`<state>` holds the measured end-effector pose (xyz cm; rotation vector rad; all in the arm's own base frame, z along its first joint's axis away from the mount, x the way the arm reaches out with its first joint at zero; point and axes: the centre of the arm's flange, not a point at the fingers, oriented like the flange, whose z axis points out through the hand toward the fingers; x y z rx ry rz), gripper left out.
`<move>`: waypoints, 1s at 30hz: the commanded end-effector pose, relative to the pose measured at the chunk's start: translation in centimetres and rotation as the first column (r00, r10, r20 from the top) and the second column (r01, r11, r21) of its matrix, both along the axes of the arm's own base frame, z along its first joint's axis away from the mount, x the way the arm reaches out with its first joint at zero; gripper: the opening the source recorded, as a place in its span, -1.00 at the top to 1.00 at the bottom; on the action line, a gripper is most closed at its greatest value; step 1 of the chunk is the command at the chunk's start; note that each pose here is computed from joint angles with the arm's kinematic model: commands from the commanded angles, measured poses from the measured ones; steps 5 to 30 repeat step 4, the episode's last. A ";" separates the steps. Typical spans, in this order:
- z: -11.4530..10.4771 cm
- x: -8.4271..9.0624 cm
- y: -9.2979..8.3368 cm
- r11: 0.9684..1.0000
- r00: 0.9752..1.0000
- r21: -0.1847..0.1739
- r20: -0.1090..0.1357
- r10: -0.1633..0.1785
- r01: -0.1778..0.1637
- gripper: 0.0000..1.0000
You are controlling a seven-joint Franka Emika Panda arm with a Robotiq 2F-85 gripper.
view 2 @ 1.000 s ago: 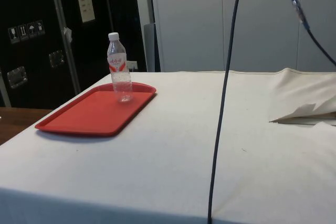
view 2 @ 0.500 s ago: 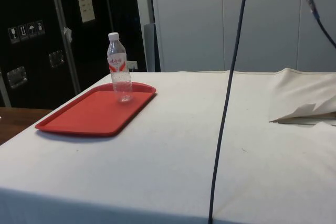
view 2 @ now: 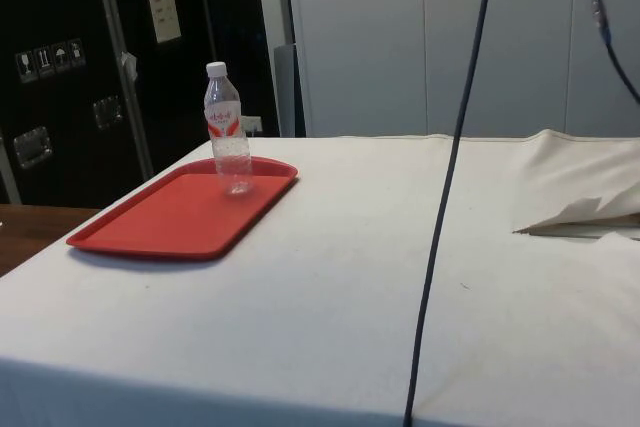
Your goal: Place the bottle upright on the tray.
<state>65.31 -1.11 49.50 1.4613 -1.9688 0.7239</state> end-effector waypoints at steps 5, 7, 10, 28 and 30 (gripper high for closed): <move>0.0 -0.2 0.0 1.000 1.000 -0.002 0.000 0.000 0.000 -1.00; 0.0 -0.2 0.0 1.000 1.000 -0.002 0.000 0.000 0.000 -1.00; 0.0 -0.2 0.0 1.000 1.000 -0.002 0.000 0.000 0.000 -1.00; 0.0 -0.2 0.0 1.000 1.000 -0.002 0.000 0.000 0.000 -1.00; 0.0 -0.2 0.0 1.000 1.000 -0.002 0.000 0.000 0.000 -1.00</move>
